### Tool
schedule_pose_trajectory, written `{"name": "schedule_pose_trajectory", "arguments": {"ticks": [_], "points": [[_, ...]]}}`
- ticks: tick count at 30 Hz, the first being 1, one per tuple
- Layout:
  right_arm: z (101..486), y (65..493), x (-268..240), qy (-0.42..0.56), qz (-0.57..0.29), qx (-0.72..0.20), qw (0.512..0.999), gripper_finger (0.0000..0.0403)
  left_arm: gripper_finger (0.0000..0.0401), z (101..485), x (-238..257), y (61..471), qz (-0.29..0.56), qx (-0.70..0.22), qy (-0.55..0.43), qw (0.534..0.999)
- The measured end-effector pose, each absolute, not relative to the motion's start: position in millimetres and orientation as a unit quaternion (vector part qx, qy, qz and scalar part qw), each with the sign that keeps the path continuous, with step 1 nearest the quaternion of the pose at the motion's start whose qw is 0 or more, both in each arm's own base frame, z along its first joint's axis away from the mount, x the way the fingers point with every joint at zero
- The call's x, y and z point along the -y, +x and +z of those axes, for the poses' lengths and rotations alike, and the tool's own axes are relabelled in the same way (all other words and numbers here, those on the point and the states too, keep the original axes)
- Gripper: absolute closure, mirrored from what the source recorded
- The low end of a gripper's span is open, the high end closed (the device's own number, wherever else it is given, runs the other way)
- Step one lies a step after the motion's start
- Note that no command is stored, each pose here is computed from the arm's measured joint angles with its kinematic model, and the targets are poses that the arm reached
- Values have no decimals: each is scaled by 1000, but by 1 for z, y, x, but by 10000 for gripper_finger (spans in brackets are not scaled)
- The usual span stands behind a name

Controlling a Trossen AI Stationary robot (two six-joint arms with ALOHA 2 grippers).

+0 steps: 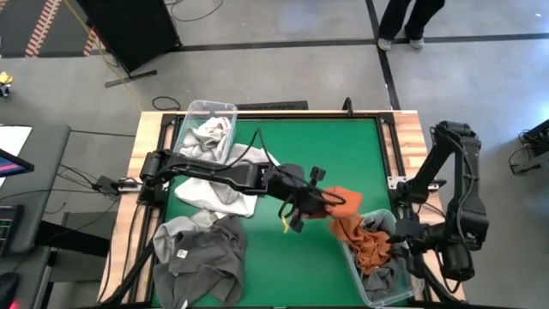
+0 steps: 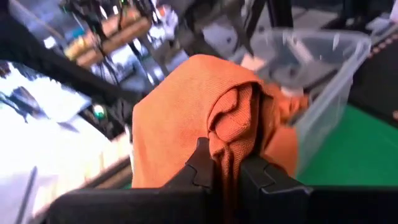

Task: Sort towels by color in basket
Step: Put the orange towel into the bottom transparent bin

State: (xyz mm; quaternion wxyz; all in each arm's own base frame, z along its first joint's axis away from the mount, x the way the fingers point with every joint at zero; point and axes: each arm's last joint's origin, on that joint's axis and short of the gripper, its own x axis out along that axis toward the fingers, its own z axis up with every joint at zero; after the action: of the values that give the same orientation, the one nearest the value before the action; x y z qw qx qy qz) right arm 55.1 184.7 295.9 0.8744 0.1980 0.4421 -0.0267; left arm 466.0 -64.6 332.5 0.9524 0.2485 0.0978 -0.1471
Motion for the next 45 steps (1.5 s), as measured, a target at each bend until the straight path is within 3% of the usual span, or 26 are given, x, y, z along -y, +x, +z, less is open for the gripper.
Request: {"name": "schedule_pose_trajectory", "arguments": {"ticks": [10, 28, 45], "points": [[290, 54, -191, 188, -33, -445, 875, 223, 385, 352, 78, 467, -167, 9, 240, 956], [290, 54, -191, 187, -33, -444, 876, 223, 385, 364, 95, 464, -183, 77, 234, 952], [290, 54, -191, 194, -41, -444, 874, 223, 385, 309, 106, 500, -184, 145, 181, 955]]}}
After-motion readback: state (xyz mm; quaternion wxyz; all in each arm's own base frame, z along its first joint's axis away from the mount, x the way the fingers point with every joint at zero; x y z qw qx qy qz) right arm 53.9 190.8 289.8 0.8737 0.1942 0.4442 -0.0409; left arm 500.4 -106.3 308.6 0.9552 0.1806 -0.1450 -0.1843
